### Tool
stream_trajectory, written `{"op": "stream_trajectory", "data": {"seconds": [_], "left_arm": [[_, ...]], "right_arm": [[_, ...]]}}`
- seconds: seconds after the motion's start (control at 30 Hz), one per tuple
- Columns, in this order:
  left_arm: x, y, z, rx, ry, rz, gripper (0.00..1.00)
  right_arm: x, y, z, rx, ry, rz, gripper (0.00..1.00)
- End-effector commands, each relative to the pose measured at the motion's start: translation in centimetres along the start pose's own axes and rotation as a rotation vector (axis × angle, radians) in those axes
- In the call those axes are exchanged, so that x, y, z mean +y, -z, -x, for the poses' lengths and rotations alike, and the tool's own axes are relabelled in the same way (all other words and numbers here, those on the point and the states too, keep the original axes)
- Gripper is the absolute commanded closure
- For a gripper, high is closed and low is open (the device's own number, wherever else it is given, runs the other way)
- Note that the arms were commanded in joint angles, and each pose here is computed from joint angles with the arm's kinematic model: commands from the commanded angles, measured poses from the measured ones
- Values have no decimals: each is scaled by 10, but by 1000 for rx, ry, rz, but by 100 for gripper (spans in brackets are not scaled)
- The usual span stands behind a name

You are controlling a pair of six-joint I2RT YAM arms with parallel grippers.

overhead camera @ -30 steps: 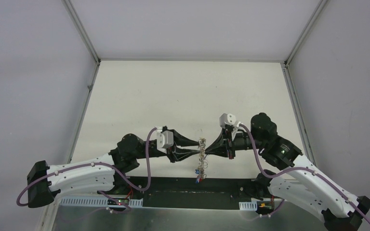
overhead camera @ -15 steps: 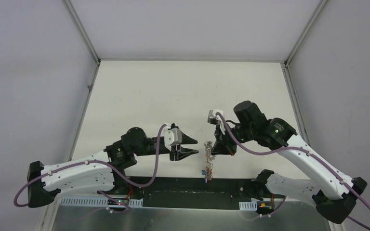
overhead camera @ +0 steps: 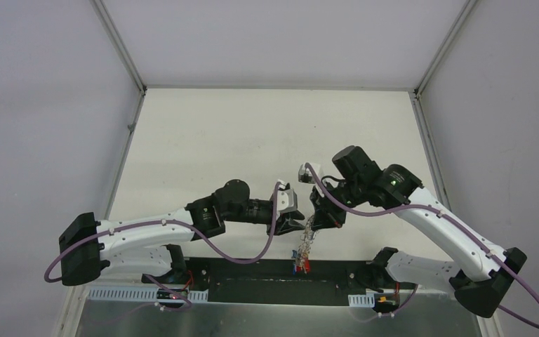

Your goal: Put the keys on the keyring

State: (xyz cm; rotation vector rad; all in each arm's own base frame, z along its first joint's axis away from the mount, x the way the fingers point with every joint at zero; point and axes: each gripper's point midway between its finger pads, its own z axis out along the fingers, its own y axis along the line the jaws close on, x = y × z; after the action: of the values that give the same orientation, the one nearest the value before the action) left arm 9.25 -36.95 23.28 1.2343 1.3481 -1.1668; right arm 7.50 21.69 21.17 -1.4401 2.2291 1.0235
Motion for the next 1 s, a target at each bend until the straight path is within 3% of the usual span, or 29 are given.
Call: {"op": "stream_trajectory", "data": {"seconds": [0.0,0.27,0.43,0.57,0.67,0.8,0.87,0.97], "left_arm": [[-13,-8,38,-136,-30,-76,72],[-22,-15,34,-130,-44,-134,82],[-22,-15,27,-98,-56,-144,99],[-24,-14,27,-96,-58,-147,100],[-20,-11,30,-110,-58,-117,100],[-12,2,38,-156,-69,-43,100],[-8,8,44,-179,-75,-4,100],[-4,19,52,-219,-86,39,100]], "right_arm": [[13,6,18,-108,70,45,100],[13,6,17,-122,86,39,100],[12,6,17,-126,87,36,100],[9,4,18,-138,92,24,100],[8,4,23,-181,93,11,83],[4,7,36,-332,92,-34,49],[4,12,42,-421,68,-59,43],[6,19,49,-541,49,-75,42]]}}
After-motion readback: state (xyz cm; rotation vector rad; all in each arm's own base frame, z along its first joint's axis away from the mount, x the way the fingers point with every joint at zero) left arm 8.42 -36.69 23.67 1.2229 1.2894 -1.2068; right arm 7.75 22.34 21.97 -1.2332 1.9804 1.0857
